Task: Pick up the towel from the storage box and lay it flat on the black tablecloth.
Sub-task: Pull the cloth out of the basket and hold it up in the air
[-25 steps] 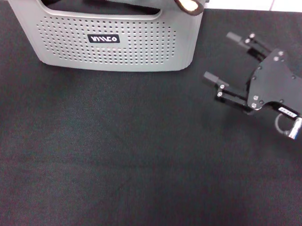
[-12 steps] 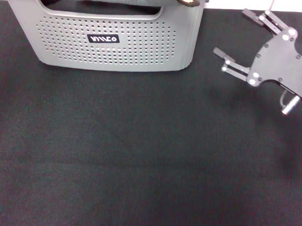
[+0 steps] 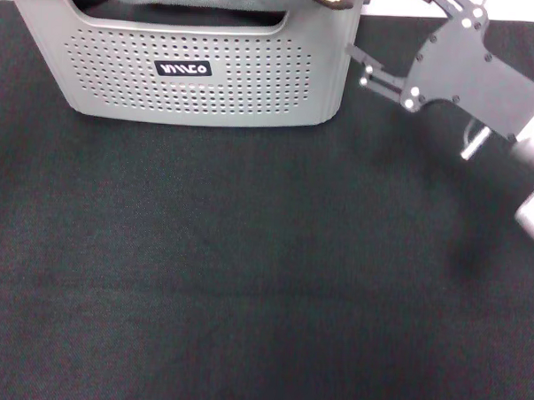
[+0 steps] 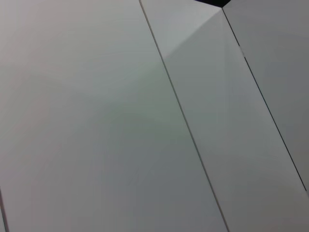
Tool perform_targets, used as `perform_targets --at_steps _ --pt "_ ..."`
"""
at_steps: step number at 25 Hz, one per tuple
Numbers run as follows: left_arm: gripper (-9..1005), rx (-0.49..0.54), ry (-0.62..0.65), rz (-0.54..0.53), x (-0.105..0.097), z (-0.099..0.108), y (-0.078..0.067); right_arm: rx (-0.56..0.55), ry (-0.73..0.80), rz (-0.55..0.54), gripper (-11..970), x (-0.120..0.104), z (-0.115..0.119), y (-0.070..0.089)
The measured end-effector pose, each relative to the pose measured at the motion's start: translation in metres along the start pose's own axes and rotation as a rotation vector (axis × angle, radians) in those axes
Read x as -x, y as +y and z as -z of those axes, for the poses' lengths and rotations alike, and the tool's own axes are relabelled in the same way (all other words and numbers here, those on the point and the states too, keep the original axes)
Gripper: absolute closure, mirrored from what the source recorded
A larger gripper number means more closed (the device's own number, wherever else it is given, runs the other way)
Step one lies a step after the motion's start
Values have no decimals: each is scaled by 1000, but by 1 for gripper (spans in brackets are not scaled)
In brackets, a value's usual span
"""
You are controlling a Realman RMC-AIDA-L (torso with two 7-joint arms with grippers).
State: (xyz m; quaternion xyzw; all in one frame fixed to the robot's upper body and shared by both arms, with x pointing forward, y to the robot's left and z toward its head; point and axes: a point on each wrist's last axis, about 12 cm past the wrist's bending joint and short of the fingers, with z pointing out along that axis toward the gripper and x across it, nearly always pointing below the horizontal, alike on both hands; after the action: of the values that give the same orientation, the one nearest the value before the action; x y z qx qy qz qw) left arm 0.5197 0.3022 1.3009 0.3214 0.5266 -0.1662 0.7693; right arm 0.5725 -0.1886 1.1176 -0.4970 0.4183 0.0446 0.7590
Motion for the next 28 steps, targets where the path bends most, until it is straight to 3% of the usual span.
perform_targets --at_steps 8,14,19,28 --pt "962 -2 8 19 -6 0 0 14 32 42 178 -2 -26 -12" --pt "962 -20 7 17 -7 -1 -1 26 22 50 225 1 -32 -12" --pt "962 -21 6 14 -7 -1 -1 48 21 54 455 2 -35 -8" --pt "963 -21 6 14 -7 -1 -1 78 22 58 594 3 -38 -2"
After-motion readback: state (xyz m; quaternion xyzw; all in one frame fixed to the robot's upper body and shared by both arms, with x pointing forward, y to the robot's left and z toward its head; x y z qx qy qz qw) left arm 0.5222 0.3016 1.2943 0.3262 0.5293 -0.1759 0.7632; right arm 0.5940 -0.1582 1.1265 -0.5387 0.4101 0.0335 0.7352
